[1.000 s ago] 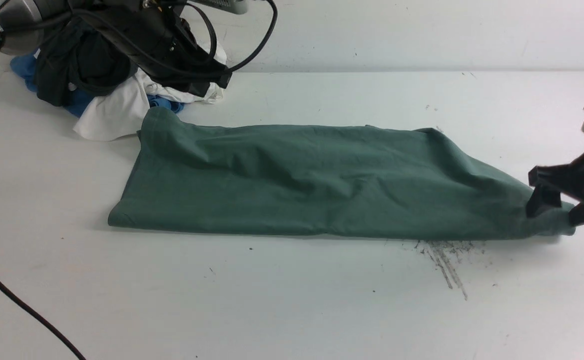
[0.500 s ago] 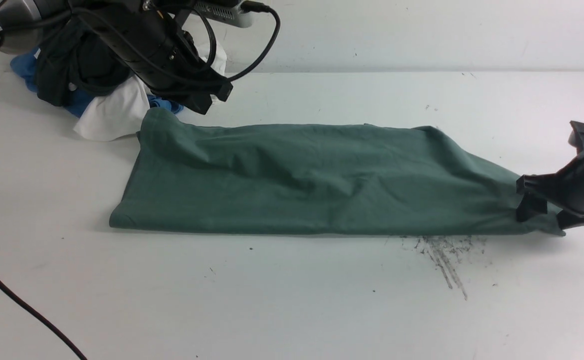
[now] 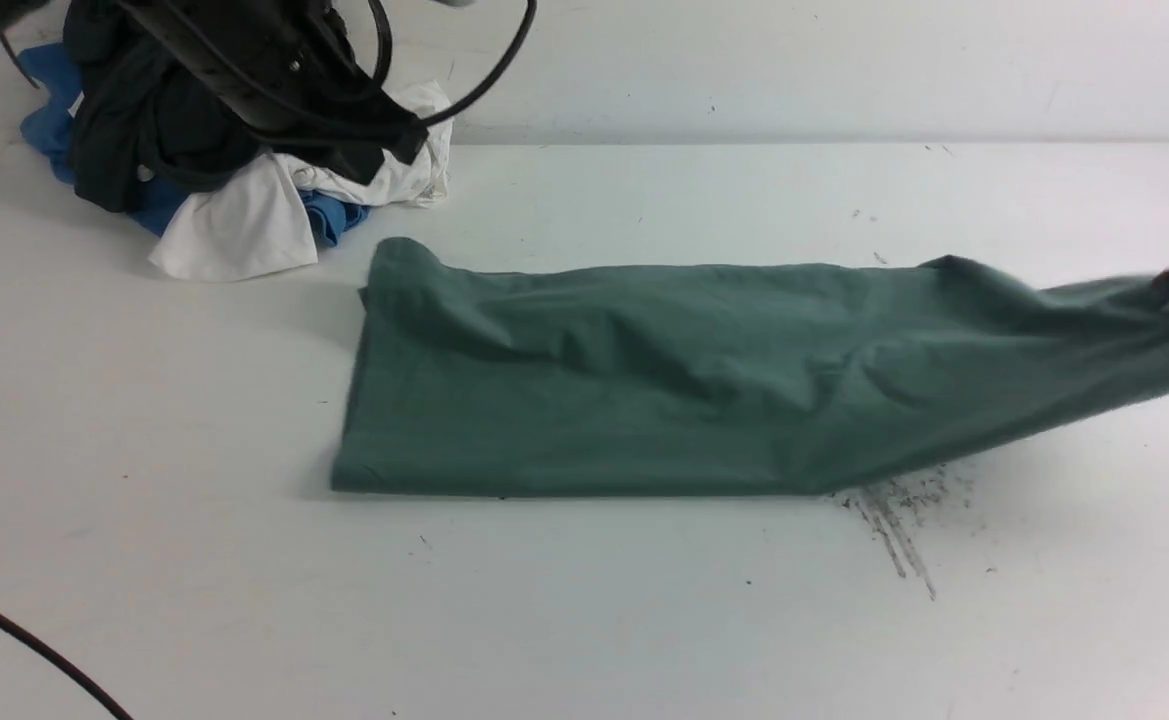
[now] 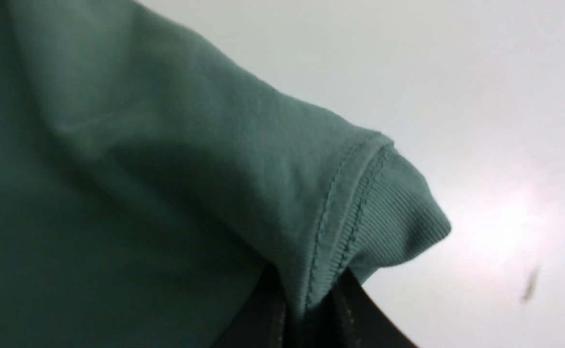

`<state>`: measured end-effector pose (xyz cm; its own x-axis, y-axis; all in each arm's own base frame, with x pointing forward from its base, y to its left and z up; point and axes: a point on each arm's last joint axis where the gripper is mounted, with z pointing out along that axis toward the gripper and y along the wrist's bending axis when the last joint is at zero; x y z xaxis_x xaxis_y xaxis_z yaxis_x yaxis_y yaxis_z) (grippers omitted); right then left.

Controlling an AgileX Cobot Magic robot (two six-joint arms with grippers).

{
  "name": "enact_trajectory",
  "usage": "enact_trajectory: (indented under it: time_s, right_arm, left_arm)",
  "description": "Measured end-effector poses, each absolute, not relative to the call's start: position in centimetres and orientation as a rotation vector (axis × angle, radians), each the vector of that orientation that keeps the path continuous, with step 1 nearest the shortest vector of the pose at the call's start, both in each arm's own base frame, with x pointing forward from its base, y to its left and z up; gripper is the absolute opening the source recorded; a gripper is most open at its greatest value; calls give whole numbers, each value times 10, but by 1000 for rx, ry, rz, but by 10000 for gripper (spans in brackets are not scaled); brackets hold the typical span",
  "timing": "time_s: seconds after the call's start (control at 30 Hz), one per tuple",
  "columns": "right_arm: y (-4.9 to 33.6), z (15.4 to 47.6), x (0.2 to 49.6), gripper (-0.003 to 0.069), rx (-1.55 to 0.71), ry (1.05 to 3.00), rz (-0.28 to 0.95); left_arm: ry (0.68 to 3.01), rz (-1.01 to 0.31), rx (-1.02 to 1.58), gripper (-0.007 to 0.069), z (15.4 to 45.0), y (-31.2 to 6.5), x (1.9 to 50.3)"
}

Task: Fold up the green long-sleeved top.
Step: Use the right arm to drag the right edge of the fabric to the left and folds it over the left edge

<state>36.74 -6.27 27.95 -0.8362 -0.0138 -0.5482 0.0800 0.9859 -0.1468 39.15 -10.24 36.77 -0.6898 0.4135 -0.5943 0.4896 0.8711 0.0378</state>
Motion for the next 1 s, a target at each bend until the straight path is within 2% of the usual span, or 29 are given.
enact_trajectory:
  time_s: [0.13, 0.23, 0.3, 0.33, 0.43, 0.5, 0.57, 0.6, 0.7, 0.87, 1.0]
  right_arm:
    - [-32, 337, 362, 60, -90, 2448, -216]
    - [20, 363, 363, 60, -275, 2405, -89]
    - [69, 368, 364, 60, -430, 2385, 51]
    - [73, 369, 364, 60, -441, 2379, 65]
    - [151, 352, 366, 60, -636, 2368, 285]
    - [167, 346, 366, 60, -669, 2366, 321]
    - [215, 324, 367, 60, -768, 2372, 406]
    - [219, 321, 368, 60, -771, 2369, 411]
    - [267, 295, 369, 60, -873, 2366, 476]
    - [307, 280, 370, 60, -936, 2337, 522]
    - [312, 283, 374, 60, -917, 2334, 535]
  left_arm:
    - [2368, -137, 647, -4, 395, -97, 373]
    - [2344, -126, 647, -4, 408, -94, 362]
    - [2328, -113, 646, -4, 417, -91, 355]
    - [2328, -112, 647, -4, 417, -91, 355]
    - [2321, -79, 653, -4, 429, -86, 341]
    - [2324, -68, 652, -4, 432, -84, 338]
    - [2323, -43, 628, -4, 441, -77, 328]
    - [2322, -40, 625, -4, 442, -76, 327]
    - [2303, -14, 581, -4, 456, -64, 313]
    - [2277, 13, 536, -4, 470, -52, 294]
    - [2283, 47, 509, -4, 464, -43, 284]
